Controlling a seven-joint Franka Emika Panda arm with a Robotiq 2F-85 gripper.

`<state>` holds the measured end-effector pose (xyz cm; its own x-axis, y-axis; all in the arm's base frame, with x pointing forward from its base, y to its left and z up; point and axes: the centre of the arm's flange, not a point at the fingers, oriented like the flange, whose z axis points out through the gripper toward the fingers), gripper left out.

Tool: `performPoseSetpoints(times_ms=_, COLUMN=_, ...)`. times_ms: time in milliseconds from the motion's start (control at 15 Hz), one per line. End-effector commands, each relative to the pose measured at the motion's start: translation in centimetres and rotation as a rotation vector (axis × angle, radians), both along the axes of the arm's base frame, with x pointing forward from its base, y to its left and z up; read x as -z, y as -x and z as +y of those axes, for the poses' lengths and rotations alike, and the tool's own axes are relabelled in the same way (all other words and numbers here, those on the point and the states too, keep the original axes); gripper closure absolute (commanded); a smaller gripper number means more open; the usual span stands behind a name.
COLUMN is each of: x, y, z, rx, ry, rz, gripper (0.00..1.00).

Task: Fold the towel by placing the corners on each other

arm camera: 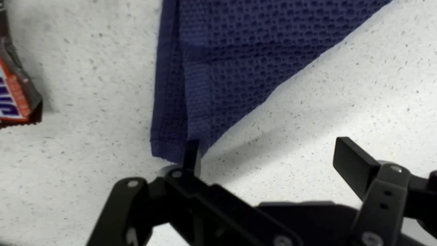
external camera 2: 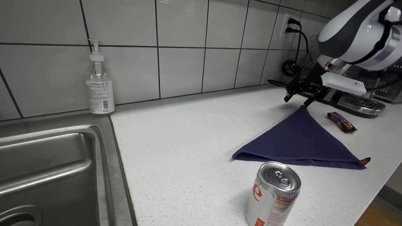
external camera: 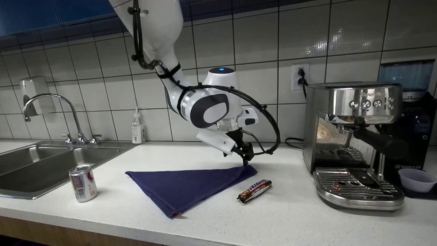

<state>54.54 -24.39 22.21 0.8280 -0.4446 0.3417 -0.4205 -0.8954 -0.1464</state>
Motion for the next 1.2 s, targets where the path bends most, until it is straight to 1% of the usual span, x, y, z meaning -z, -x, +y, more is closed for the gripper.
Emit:
performPoseSetpoints(times_ms=0, x=-0.1, y=-1.8, z=-0.8, rx=0.004, ry=-0.012, rz=0.014, gripper=0.00)
performPoseSetpoints(times_ms=400, x=-0.1, y=-2.1, z=-1.8, rx=0.012, ry=-0.005, rz=0.011, gripper=0.00)
performPoseSetpoints(times_ms=1133, x=0.1, y=-1.4, z=-2.4, rx=0.023, ry=0.007, rz=0.014, gripper=0.00)
